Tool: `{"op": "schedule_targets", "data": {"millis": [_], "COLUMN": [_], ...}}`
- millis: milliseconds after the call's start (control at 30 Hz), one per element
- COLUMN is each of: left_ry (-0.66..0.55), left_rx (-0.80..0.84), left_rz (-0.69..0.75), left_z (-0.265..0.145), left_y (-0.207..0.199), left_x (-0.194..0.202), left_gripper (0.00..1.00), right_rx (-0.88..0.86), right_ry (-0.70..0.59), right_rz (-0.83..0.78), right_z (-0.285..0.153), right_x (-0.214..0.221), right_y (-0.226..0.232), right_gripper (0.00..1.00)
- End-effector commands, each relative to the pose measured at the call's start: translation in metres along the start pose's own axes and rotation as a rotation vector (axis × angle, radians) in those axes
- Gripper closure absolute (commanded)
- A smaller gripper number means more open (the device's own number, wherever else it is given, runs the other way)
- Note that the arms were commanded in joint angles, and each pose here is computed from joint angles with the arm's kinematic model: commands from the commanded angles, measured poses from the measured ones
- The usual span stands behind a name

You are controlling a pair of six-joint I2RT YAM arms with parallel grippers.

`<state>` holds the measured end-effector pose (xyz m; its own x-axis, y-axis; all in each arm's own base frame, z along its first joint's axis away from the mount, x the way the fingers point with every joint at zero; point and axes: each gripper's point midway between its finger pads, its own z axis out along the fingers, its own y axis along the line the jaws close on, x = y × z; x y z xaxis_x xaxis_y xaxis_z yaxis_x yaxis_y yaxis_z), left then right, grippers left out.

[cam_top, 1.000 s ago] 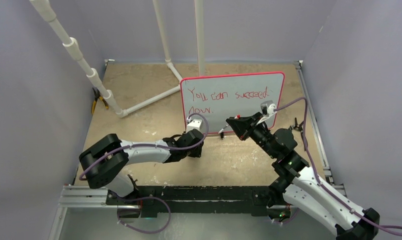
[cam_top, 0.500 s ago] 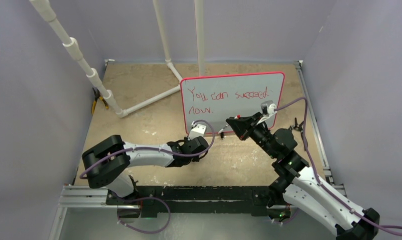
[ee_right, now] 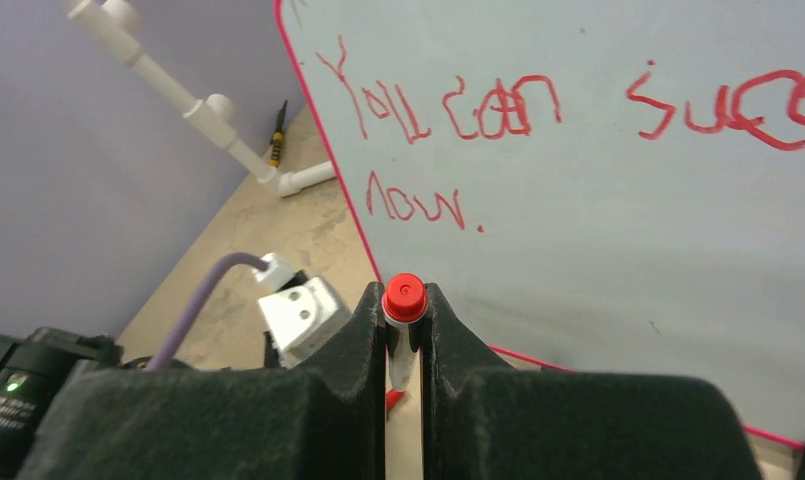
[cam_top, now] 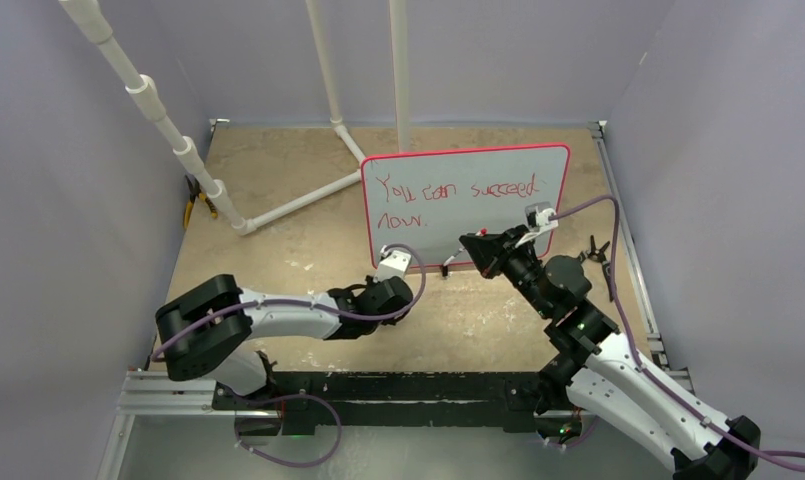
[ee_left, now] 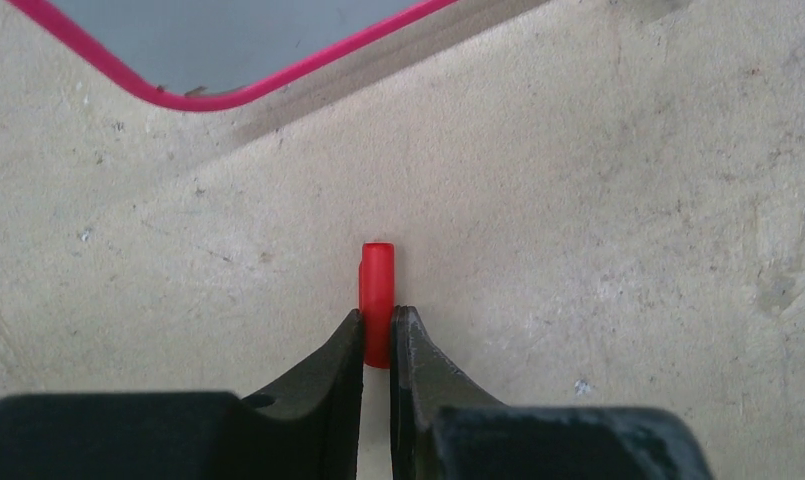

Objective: Write a sentence on the whiteboard
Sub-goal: Pick up the pen cap from the center of the board.

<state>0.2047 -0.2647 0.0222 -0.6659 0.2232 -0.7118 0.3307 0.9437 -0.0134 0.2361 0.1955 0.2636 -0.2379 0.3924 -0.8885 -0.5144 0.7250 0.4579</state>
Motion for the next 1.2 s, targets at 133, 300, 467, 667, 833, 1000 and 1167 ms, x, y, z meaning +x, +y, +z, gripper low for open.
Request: {"op": "schedule_targets", "data": {"millis": [133, 300, 467, 667, 833, 1000, 1167], "left_ry": [-0.221, -0.383, -0.438, -0.447, -0.469, -0.491, -0.512], "left_rx": [0.255, 0.442, 0.507, 0.585, 0.645, 0.657, 0.667], "left_rz": [-0.043, -0.038, 0.005, 0.043, 0.021, -0.013, -0.023], "left_z": [-0.031, -0.066, -0.084, -0.095, -0.103, -0.104, -0.107], "left_y": [-0.011, -0.016, -0.015, -0.023, -0.036, -0.041, -0.042], "left_x": [-0.019, -0.031, -0.034, -0.031, -0.041, -0.05, -0.054], "left_gripper": [1.0, 1.0, 1.0, 1.0, 1.0, 1.0, 1.0], "right_rx": [0.088, -0.019, -0.11, -0.211, -0.275, -0.277, -0.289], "right_ry": [0.042, 0.097, 0.163, 0.19, 0.202, 0.231, 0.25], "right_rz": [0.023, 0.027, 0.057, 0.1, 0.128, 0.147, 0.158], "right_z": [0.017, 0.021, 0.022, 0.027, 0.034, 0.036, 0.036], "right_x": [-0.003, 0.006, 0.017, 0.022, 0.028, 0.039, 0.044], "right_y": [-0.007, 0.01, 0.021, 0.037, 0.046, 0.044, 0.045], "right_gripper": [1.0, 1.0, 1.0, 1.0, 1.0, 1.0, 1.0]}}
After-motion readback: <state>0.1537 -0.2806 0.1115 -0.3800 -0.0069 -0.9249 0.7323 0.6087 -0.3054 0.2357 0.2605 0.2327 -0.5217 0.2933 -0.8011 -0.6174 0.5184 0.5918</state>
